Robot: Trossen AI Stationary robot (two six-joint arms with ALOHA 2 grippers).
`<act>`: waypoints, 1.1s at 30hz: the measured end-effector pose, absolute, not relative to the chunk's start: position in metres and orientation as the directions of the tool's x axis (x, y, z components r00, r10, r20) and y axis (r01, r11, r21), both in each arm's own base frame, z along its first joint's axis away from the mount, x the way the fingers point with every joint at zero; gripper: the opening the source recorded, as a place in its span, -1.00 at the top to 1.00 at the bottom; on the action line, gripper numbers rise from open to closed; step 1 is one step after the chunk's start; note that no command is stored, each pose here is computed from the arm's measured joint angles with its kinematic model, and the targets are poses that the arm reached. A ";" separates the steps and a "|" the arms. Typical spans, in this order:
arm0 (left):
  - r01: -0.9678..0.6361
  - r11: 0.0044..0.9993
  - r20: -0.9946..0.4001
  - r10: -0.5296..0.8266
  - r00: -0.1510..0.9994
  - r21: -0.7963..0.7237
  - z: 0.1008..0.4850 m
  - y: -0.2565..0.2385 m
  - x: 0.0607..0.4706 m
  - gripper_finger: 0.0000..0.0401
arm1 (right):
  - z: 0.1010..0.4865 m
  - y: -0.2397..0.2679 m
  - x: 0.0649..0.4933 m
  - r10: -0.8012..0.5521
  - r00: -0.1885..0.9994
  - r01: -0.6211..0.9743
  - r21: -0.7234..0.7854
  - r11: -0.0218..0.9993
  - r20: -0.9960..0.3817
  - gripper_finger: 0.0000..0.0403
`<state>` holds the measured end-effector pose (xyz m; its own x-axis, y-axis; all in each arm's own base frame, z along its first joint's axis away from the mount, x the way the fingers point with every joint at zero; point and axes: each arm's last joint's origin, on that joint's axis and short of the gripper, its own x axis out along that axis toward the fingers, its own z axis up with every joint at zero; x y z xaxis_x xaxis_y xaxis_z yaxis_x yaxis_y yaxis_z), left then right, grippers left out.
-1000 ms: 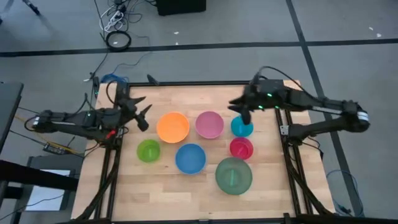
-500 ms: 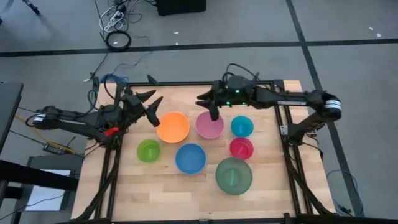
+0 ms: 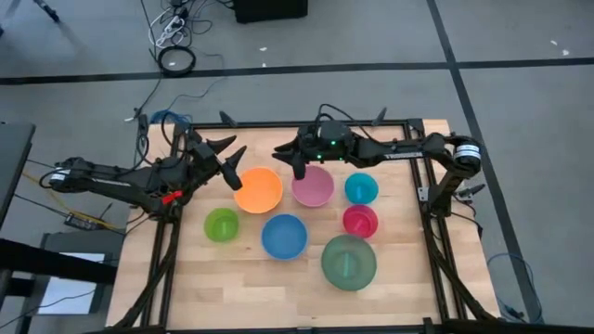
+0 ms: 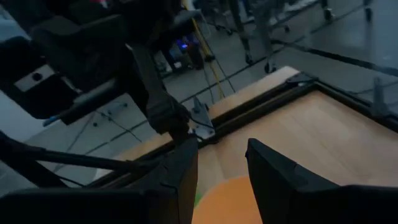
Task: Nest bowls inside each other
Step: Stack the orange bowl on top of the dark green bowl
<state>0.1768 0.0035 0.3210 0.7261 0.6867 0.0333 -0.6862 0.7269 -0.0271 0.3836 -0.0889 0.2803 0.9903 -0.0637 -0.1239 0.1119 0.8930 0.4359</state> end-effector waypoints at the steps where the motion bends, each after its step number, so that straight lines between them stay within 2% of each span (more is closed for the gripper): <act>1: -0.685 0.727 0.034 0.686 0.726 -0.044 0.321 0.004 0.177 -0.02 | 0.280 -0.089 0.385 -0.057 0.993 0.096 0.420 0.902 -0.105 0.36; 10: -0.689 0.723 0.020 0.691 0.723 -0.063 0.318 0.003 0.180 -0.02 | 0.285 -0.083 0.387 -0.109 0.993 0.118 0.212 0.970 -0.056 0.36; 17: -0.656 0.754 -0.020 0.656 0.755 -0.026 0.312 0.002 0.184 -0.02 | 0.281 -0.073 0.389 -0.212 0.973 0.218 0.060 0.974 -0.093 0.36; 29: -0.652 0.756 -0.020 0.652 0.758 -0.058 0.311 0.002 0.185 -0.02 | 0.279 -0.061 0.391 -0.320 0.941 0.313 -0.076 0.947 -0.113 0.36; 33: -0.605 0.794 -0.018 0.605 0.796 -0.062 0.312 0.000 0.186 -0.02 | 0.279 -0.060 0.391 -0.326 0.938 0.318 -0.079 0.945 -0.116 0.36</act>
